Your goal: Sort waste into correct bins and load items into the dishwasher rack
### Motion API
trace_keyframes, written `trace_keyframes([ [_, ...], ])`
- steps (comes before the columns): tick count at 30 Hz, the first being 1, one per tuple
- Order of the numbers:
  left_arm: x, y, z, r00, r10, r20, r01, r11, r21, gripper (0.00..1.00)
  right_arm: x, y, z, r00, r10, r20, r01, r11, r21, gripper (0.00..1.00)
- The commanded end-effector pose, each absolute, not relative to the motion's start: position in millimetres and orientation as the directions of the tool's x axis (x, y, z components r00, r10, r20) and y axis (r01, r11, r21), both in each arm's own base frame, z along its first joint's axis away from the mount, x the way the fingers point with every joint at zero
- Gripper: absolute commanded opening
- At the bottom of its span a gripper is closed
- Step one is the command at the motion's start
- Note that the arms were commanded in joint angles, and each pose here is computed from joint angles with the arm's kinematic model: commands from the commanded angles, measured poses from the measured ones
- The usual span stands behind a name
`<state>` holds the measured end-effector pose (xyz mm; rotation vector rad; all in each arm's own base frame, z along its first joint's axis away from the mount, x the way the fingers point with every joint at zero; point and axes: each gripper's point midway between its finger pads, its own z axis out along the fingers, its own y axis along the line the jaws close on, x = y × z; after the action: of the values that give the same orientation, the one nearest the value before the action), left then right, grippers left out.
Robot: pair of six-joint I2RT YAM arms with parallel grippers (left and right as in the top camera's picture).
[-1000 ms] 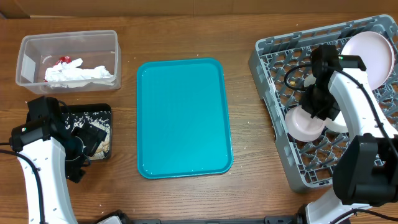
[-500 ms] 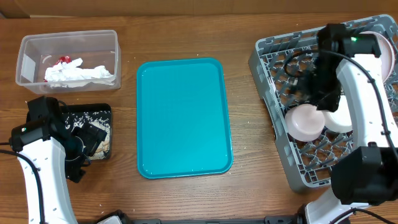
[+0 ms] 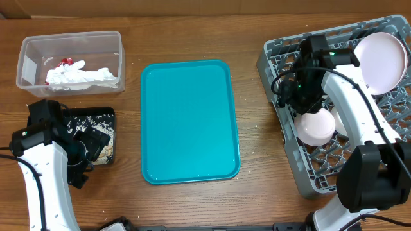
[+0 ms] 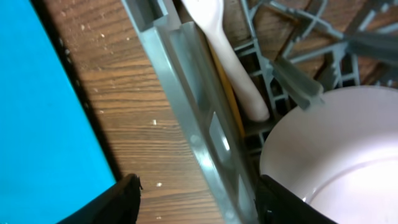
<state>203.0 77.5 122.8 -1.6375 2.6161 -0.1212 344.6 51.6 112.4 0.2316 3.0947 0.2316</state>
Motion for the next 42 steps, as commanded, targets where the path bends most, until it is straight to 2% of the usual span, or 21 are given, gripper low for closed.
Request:
trace_keyframes([
  [1, 202.7, 77.5, 122.6, -0.447, -0.894, -0.004, -0.89, 0.446, -0.095, 1.0, 341.7, 51.2, 99.1, -0.989, 0.145, -0.015, 0.142, 0.979, 0.148, 0.54],
  [4, 202.7, 77.5, 122.6, -0.447, -0.894, -0.004, -0.89, 0.446, -0.095, 1.0, 345.6, 51.4, 93.9, -0.989, 0.146, -0.032, 0.139, 0.979, 0.152, 0.4],
  [9, 202.7, 77.5, 122.6, -0.447, -0.894, -0.004, -0.89, 0.446, -0.095, 1.0, 359.3, 49.7, 94.8, -0.981, 0.173, -0.086, 0.159, 0.976, 0.151, 0.24],
  [14, 202.7, 77.5, 122.6, -0.447, -0.894, -0.004, -0.89, 0.446, -0.095, 1.0, 375.7, 36.0, 96.3, -0.962, 0.227, -0.153, 0.208, 0.97, 0.126, 0.2],
  [18, 202.7, 77.5, 122.6, -0.447, -0.894, -0.004, -0.89, 0.446, -0.095, 1.0, 383.8, 15.0, 97.5, -0.941, 0.285, -0.181, 0.266, 0.956, 0.124, 0.11],
  [23, 202.7, 77.5, 122.6, -0.447, -0.894, -0.004, -0.89, 0.446, -0.095, 1.0, 385.8, -5.6, 98.0, -0.923, 0.338, -0.185, 0.317, 0.939, 0.136, 0.09],
  [30, 202.7, 77.5, 122.6, -0.447, -0.894, -0.004, -0.89, 0.446, -0.095, 1.0, 387.6, 8.1, 110.7, -0.934, 0.314, -0.17, 0.279, 0.939, 0.201, 0.08],
  [31, 202.7, 77.5, 122.6, -0.447, -0.894, -0.004, -0.89, 0.446, -0.095, 1.0, 388.7, 9.8, 116.2, -0.934, 0.314, -0.171, 0.277, 0.938, 0.21, 0.09],
  [33, 202.7, 77.5, 122.6, -0.447, -0.894, -0.004, -0.89, 0.446, -0.095, 1.0, 391.1, 27.8, 136.8, -0.95, 0.264, -0.167, 0.206, 0.931, 0.3, 0.22],
  [34, 202.7, 77.5, 122.6, -0.447, -0.894, -0.004, -0.89, 0.446, -0.095, 1.0, 389.5, 36.9, 139.9, -0.961, 0.221, -0.165, 0.156, 0.93, 0.333, 0.34],
  [35, 202.7, 77.5, 122.6, -0.447, -0.894, -0.004, -0.89, 0.446, -0.095, 1.0, 386.5, 43.6, 140.6, -0.969, 0.186, -0.16, 0.121, 0.929, 0.349, 0.54],
  [37, 202.7, 77.5, 122.6, -0.447, -0.894, -0.004, -0.89, 0.446, -0.095, 1.0, 378.4, 53.4, 137.2, -0.982, 0.126, -0.141, 0.072, 0.939, 0.338, 0.8],
  [39, 202.7, 77.5, 122.6, -0.447, -0.894, -0.004, -0.89, 0.446, -0.095, 1.0, 374.8, 60.0, 131.5, -0.987, 0.085, -0.138, 0.039, 0.95, 0.309, 0.86],
  [42, 202.7, 77.5, 122.6, -0.447, -0.894, -0.004, -0.89, 0.446, -0.095, 1.0, 372.9, 66.9, 116.5, -0.988, 0.072, -0.139, 0.035, 0.967, 0.252, 0.86],
])
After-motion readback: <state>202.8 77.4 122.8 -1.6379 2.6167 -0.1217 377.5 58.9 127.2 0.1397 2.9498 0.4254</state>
